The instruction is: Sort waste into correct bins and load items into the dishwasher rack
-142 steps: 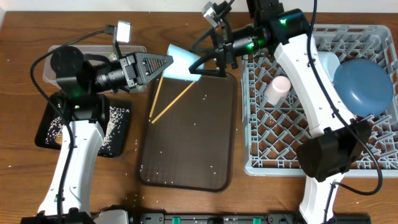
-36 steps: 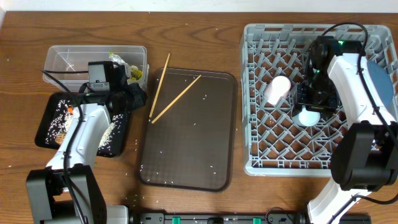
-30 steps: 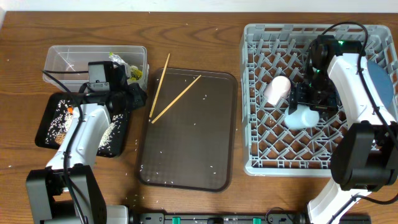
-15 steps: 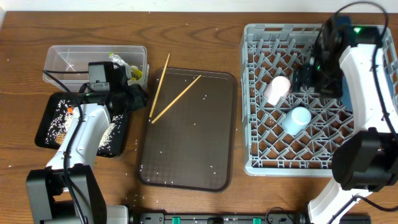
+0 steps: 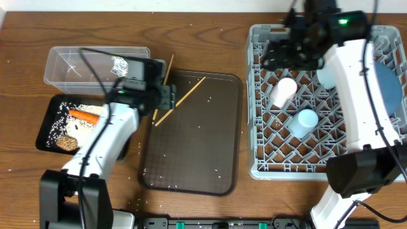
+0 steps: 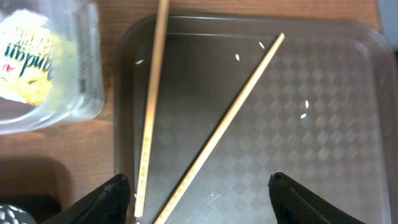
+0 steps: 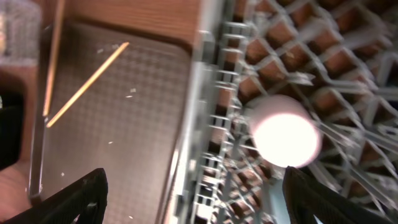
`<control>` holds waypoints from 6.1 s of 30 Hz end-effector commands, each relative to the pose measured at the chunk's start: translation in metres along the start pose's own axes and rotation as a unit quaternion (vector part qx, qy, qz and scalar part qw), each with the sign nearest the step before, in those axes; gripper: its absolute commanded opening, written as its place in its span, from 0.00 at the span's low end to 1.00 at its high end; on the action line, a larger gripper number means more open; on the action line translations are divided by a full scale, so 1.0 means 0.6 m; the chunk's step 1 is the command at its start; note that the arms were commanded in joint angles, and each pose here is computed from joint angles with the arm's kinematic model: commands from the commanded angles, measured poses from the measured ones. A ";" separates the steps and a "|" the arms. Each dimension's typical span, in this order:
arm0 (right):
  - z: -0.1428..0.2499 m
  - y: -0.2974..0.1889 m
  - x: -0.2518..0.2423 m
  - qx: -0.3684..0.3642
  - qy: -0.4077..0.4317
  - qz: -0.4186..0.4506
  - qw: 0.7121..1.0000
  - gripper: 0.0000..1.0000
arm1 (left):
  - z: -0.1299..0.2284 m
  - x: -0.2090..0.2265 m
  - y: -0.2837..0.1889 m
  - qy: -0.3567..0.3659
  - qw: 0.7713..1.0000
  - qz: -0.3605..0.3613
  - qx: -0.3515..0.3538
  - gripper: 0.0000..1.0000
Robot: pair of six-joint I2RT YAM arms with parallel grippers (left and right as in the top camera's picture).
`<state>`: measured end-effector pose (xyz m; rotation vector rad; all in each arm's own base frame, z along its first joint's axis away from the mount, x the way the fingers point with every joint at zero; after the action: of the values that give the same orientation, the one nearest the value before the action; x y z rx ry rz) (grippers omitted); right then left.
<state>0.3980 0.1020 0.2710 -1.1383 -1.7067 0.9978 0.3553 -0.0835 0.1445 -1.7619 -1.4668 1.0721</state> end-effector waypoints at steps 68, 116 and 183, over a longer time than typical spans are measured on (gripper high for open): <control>-0.042 0.227 0.223 -0.063 -0.027 -0.070 0.995 0.77 | -0.123 0.082 -0.081 -0.103 0.981 -0.111 0.122 0.75; 0.087 0.447 0.319 0.045 -0.083 0.067 0.993 0.22 | -0.119 0.146 -0.137 -0.154 0.974 -0.133 0.101 0.82; 0.105 0.414 0.141 0.189 -0.087 0.129 0.969 0.01 | -0.120 0.145 -0.137 -0.155 0.974 -0.133 0.100 0.84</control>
<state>0.3885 0.2493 0.0516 -1.0402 -1.4561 1.5007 0.3835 0.0201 0.2365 -1.2848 -1.6539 1.3342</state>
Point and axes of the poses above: each gripper's point midway between its finger pads, its own y axis out along the fingers, its own x axis along the line the jaws close on, z = x × y, the point moved 5 cm from there along -y, back along the fingers, and after that the axes turned 6 degrees about -y, right-handed, at the moved point
